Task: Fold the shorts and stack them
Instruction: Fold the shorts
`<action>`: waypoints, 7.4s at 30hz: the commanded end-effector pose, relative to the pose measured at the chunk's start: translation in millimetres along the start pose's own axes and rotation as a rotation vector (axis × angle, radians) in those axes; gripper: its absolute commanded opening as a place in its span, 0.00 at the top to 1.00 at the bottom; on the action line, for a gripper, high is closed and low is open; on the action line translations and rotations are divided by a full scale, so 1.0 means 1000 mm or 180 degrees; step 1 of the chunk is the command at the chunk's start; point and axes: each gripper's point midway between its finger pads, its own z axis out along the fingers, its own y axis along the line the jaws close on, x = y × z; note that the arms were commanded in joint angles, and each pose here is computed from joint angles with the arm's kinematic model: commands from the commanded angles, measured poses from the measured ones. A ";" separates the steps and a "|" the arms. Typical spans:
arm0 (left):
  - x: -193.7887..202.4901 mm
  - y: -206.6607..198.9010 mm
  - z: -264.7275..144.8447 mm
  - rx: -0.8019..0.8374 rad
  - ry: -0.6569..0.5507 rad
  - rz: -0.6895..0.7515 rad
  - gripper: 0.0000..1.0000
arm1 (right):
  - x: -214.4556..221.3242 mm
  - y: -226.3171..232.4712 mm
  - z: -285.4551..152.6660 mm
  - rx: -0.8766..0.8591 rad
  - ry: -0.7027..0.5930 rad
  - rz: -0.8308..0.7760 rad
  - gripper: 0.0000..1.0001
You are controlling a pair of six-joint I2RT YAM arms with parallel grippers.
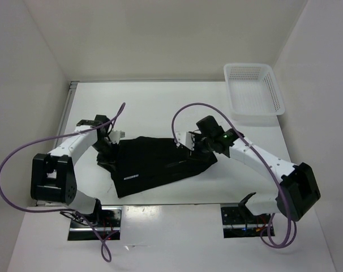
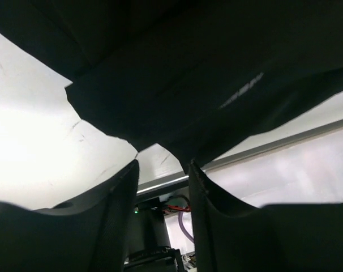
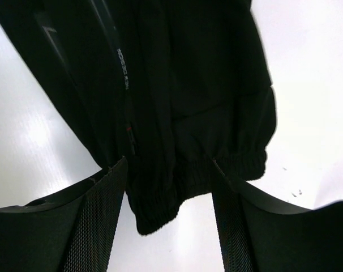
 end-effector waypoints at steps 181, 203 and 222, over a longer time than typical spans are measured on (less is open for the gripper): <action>-0.226 0.042 -0.086 0.0621 -0.1632 -0.0081 0.52 | -0.077 -0.157 0.096 0.1070 -0.0511 0.0947 0.86; -0.338 0.072 0.002 0.0135 -0.1776 0.0184 0.50 | -0.032 -0.125 0.150 0.0721 -0.0081 0.0967 0.88; -0.339 0.061 0.011 0.0309 -0.1739 0.0243 0.46 | -0.026 -0.109 0.149 0.0556 0.0016 0.0688 0.88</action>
